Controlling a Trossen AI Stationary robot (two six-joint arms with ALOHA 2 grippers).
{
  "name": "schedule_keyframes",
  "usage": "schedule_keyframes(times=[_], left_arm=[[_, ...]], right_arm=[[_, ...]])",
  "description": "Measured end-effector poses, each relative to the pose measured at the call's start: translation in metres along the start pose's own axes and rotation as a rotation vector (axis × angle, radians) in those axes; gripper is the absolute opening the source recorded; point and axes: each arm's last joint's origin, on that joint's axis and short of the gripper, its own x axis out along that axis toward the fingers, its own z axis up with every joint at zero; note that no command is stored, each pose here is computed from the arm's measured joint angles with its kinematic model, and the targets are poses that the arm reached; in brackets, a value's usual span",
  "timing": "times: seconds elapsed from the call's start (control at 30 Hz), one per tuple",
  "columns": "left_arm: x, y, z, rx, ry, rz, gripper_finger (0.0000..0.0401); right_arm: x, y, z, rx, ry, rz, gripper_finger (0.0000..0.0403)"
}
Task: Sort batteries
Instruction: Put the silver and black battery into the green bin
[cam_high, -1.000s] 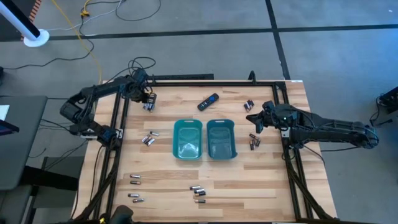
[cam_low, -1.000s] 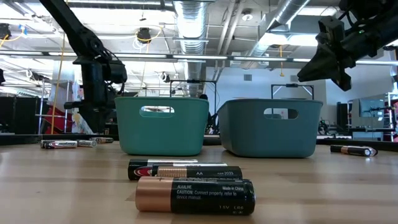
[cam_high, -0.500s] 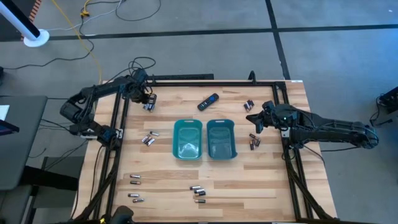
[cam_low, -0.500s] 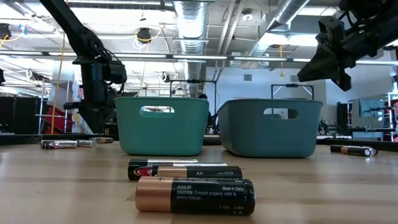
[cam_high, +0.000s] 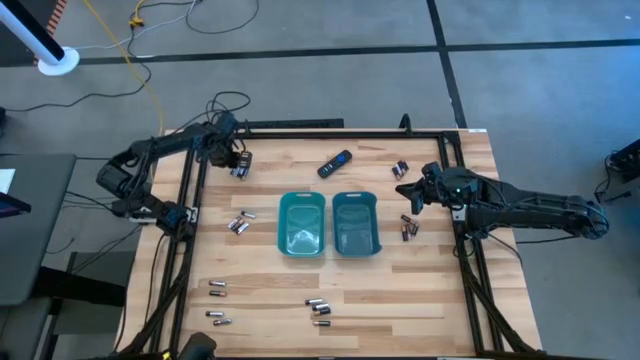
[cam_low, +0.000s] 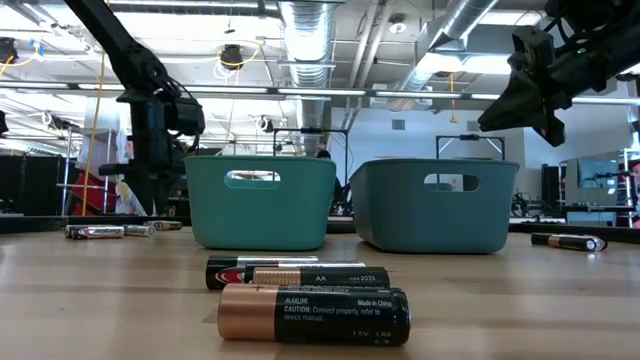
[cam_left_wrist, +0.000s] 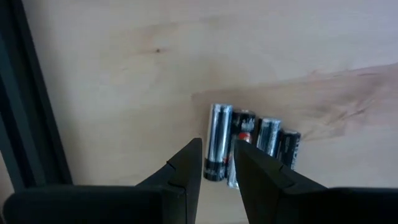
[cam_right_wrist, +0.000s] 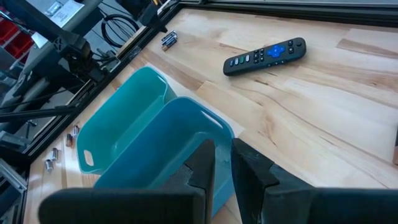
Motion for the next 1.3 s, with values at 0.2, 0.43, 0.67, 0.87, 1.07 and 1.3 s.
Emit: schedule_keyframes(times=[0.2, 0.43, 0.67, 0.87, 1.07, 1.3], left_arm=[[0.0, 0.001, 0.0, -0.031, -0.009, 0.017, 0.0088], [0.0, 0.001, 0.0, -0.056, -0.006, 0.031, 0.0088], [0.007, -0.005, -0.004, -0.063, 0.03, 0.053, 0.0088], [0.015, -0.012, -0.007, -0.063, 0.032, 0.109, 0.0088], [0.015, -0.012, -0.006, -0.069, 0.027, 0.107, 0.0088], [0.015, -0.012, -0.007, -0.069, 0.039, 0.093, 0.0088]], right_arm=[[0.0, 0.0, 0.0, -0.001, 0.0, 0.0, 0.0071], [0.0, 0.0, 0.0, -0.007, 0.0, -0.001, 0.0071], [0.0, 0.0, 0.0, -0.012, 0.003, -0.003, 0.0071], [0.0, 0.0, -0.001, -0.012, 0.005, -0.005, 0.0071], [0.0, 0.0, -0.001, -0.015, 0.006, -0.005, 0.0071], [0.0, 0.0, -0.001, -0.02, 0.006, -0.005, 0.0071]])
